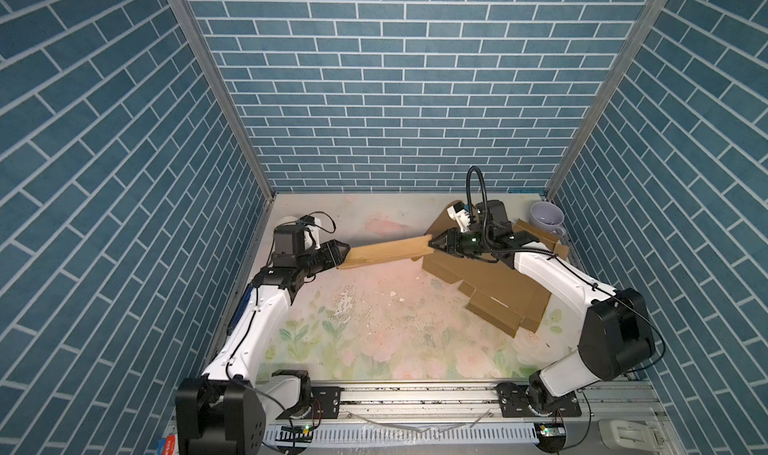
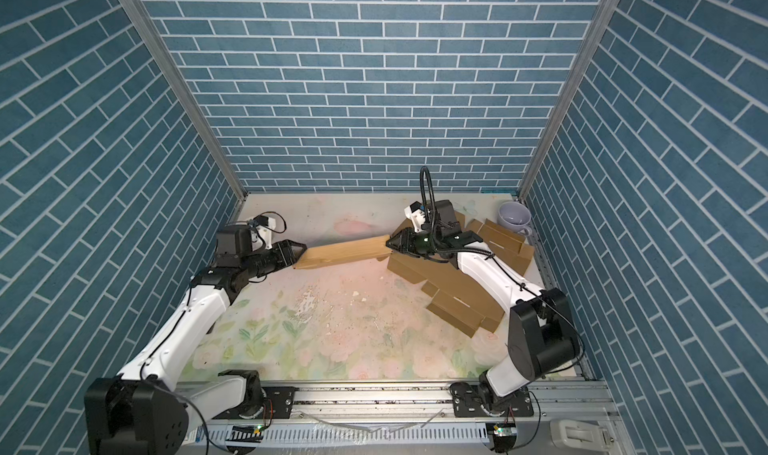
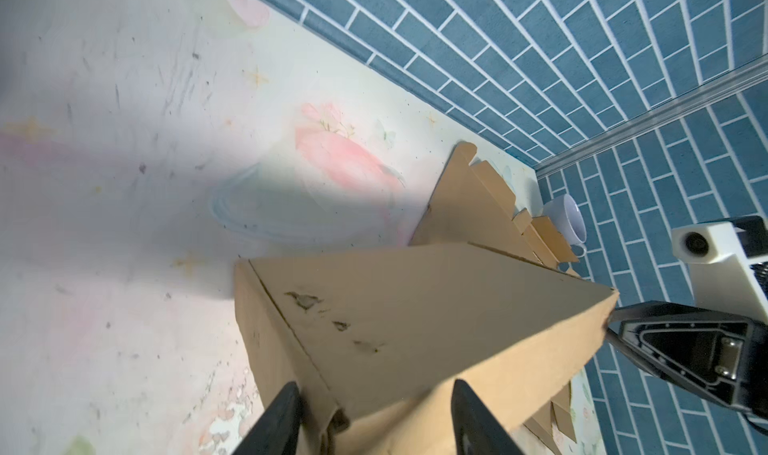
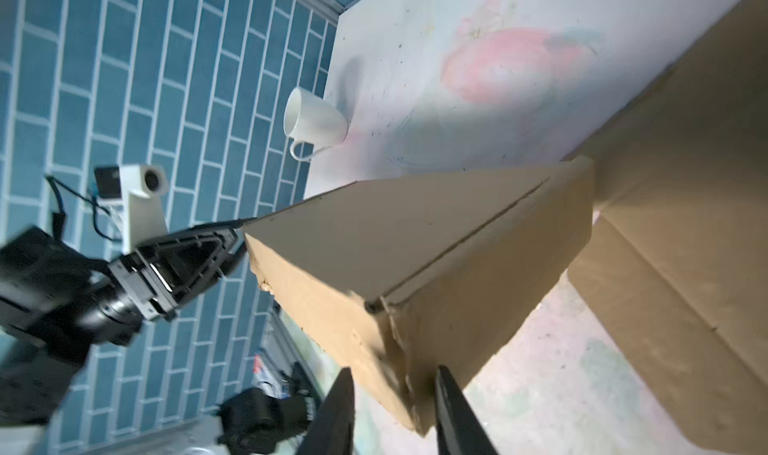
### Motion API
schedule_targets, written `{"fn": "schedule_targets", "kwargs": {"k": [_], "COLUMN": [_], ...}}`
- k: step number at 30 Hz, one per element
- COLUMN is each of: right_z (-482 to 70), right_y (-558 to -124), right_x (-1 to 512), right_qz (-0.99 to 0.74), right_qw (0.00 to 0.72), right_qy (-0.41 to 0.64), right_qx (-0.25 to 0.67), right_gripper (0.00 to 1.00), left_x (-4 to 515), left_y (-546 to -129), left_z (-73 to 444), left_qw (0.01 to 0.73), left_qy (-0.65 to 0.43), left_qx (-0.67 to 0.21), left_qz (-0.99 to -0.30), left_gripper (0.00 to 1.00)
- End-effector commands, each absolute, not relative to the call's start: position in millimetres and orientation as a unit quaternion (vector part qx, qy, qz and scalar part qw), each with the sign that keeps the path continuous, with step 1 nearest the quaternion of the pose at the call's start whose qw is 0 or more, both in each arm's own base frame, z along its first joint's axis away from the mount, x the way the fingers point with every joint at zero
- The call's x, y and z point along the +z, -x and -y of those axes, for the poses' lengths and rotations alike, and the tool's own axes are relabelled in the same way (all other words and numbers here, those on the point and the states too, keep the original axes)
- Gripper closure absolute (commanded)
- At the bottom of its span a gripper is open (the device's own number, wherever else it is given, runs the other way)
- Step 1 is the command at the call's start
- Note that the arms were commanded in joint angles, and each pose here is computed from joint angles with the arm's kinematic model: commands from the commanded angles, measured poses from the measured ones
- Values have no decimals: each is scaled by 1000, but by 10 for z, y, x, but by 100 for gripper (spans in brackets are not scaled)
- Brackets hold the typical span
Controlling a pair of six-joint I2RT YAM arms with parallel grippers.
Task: Fold the paper box
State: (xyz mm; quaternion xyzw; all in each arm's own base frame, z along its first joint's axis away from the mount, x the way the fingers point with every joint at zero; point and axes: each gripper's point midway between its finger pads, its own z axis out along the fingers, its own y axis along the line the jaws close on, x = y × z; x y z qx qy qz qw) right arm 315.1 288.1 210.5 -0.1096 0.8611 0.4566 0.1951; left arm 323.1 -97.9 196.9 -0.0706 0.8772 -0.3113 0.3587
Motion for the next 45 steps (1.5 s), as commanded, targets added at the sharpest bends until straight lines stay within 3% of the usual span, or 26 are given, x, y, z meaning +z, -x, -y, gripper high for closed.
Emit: {"fn": "schedule_targets", "kwargs": {"k": [1,6,12,15,17,18,22,26,29,34,39,45], "right_z": [-2751,-2568,-2668,-2790,-2912,-3011,-3390,-3694,-4044,-4493,-4144,-2875], "right_y": [-2831,-2767,-2817,-2743,-2653,-2615,-2624,-2998,-3340,-3576,-3701,-3910], "right_x": [1833,1471,1013,912,804,773,781,769,766,988,1407,1396], "right_qz": [-875,-907,-930,-933,-934,-931,-932,-936,-928,-908,-901,-942], "right_qw": [182,151,88,72,48,36,37,73,84,87,127,176], "right_qy": [148,98,47,52,55,54,79,87,95,141,151,67], "right_qx": [424,379,353,349,351,358,352,334,351,386,386,277], "right_gripper": [52,32,28,29,30,32,36,43,47,44,39,35], "left_x": [1623,1651,1877,1961,2014,2055,2150,2122,2119,2110,1802,1082], "left_y": [-2859,-2697,-2738,-2773,-2810,-2830,-2887,-2918,-2935,-2865,-2572,-2316], "left_z": [940,751,767,662,593,561,558,717,739,975,1824,2565], "left_qw": [310,320,327,335,342,346,339,328,334,326,273,176], "left_qy": [67,80,46,20,6,5,1,-1,1,-34,-162,-242], "left_qx": [-283,-229,-209,-165,-137,-127,-134,-190,-198,-233,-272,-279], "left_qz": [-905,-916,-921,-927,-930,-930,-931,-925,-922,-916,-908,-912], "left_gripper": [37,34,33,24,1,0,0,1,7,15,16,18]}}
